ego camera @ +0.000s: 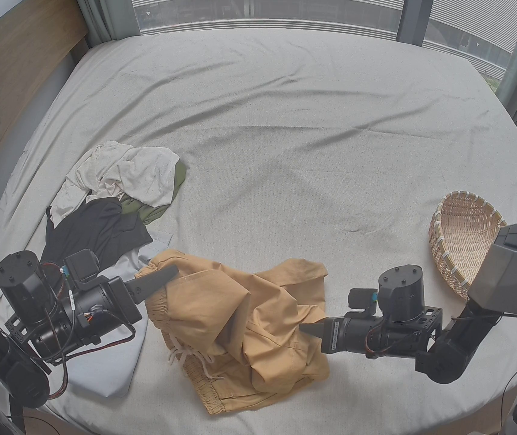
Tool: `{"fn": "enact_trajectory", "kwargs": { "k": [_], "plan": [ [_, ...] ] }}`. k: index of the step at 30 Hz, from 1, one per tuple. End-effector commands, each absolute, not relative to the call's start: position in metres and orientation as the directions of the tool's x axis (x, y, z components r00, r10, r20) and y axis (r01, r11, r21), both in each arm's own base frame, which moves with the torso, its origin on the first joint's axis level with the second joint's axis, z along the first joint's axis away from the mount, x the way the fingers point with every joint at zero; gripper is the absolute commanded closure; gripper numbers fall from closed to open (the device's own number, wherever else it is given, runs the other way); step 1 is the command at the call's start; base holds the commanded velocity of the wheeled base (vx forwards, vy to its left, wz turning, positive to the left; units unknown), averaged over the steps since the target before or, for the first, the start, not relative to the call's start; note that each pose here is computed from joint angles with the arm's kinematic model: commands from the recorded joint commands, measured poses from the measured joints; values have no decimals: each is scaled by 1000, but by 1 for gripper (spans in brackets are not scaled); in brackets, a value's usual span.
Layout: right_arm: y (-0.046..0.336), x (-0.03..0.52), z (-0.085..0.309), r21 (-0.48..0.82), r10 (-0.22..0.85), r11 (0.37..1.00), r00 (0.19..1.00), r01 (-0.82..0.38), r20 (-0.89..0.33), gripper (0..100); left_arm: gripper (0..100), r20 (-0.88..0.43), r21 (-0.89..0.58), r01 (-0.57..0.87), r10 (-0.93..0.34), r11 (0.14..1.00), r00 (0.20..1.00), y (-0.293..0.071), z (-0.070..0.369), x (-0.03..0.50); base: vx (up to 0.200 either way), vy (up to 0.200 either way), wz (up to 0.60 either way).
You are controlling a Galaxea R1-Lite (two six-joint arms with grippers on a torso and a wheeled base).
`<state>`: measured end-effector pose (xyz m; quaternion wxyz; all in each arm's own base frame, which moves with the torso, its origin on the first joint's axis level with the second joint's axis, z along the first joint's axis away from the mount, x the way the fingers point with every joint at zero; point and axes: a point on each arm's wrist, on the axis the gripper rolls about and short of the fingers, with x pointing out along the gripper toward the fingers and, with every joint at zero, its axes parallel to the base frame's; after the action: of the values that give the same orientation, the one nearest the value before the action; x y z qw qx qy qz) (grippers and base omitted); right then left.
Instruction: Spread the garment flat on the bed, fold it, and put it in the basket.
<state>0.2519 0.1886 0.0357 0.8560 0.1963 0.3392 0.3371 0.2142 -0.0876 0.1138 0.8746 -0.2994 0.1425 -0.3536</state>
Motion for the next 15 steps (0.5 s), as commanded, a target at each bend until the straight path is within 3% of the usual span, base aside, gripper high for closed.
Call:
{"fn": "enact_trajectory", "kwargs": {
  "k": [1,8,15],
  "plan": [
    [165,234,65,575,710,685,588,-448,-387,100,100,-26,-621,536,-699,571,714,-90,114,223,0,0,0],
    [115,230,86,583,651,704,695,-404,-305,100,100,-49,-628,520,-697,578,716,-92,107,228,0,0,0],
    [104,233,80,590,648,696,713,-409,-269,100,100,-57,-630,517,-699,579,713,-92,106,227,0,0,0]
  ]
}}
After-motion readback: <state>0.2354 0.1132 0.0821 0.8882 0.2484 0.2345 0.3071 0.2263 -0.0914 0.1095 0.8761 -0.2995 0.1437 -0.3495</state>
